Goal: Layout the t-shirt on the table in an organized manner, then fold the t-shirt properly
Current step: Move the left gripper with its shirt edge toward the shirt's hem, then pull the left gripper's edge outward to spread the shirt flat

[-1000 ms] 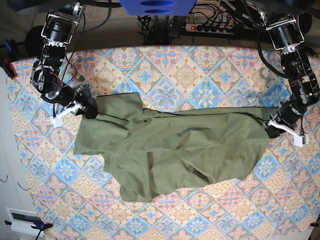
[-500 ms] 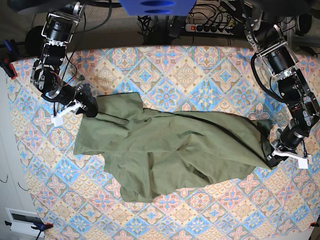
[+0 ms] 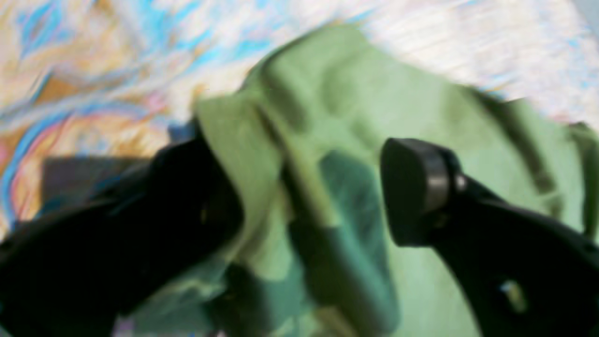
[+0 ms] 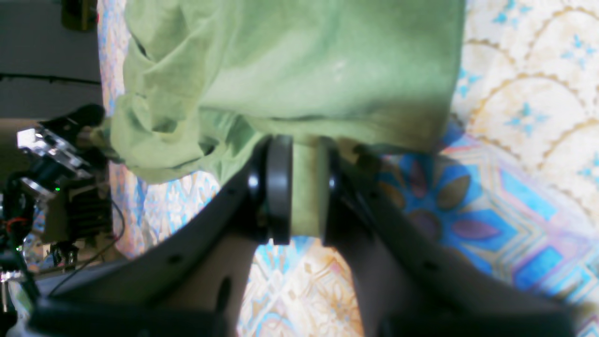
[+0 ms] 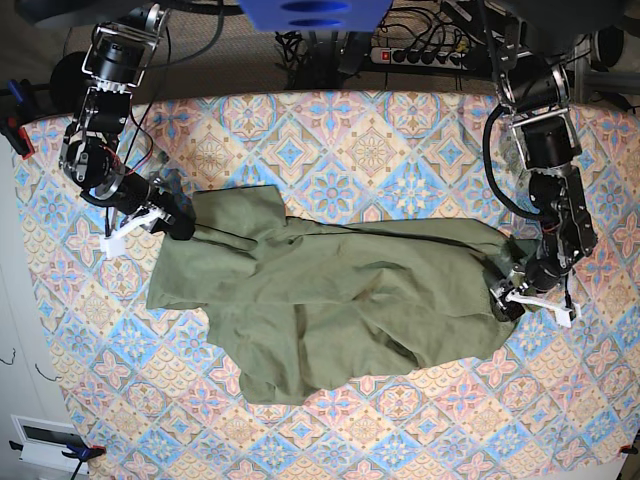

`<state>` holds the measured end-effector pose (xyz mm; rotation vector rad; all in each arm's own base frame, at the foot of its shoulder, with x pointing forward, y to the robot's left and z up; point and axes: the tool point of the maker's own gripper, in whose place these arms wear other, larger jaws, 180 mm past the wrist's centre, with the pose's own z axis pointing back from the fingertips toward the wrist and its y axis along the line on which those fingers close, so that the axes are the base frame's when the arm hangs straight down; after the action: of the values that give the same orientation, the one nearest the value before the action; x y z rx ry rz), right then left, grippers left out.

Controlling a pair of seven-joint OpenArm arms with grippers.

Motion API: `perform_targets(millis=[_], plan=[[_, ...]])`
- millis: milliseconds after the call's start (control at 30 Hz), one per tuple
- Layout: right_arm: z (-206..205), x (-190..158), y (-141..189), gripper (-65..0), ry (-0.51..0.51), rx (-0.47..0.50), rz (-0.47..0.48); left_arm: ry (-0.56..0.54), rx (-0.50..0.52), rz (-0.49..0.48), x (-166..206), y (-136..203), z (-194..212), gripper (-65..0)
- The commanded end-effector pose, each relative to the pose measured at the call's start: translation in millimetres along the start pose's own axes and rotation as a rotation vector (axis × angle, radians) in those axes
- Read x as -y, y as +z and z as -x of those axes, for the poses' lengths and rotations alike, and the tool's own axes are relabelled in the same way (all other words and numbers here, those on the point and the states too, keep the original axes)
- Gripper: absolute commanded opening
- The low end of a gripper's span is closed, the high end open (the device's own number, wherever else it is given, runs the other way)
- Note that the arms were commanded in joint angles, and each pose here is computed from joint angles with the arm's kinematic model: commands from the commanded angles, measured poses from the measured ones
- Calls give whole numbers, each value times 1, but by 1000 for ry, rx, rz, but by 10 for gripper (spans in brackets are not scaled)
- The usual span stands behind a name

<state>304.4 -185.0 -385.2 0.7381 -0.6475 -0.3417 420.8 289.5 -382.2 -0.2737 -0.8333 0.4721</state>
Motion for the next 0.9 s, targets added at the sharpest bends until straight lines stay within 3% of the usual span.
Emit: perform_targets(millis=[0,267,567,667,867], plan=[[-14,-8,5,-555,31,31,-22,-18,48,21,5,7,-24,-35],[-14,-8,5,-555,31,31,-22,-136,67,35,-7,57,-17,-58],[-14,-8,5,-555,31,31,-22,-130,45,52,-2,57,-5,-72],[-14,-8,5,-555,31,31,-22,-133,40,51,1,55,-3,-120],[-14,-8,5,-555,31,31,-22,-140,10,28,-6,47,4,-294]])
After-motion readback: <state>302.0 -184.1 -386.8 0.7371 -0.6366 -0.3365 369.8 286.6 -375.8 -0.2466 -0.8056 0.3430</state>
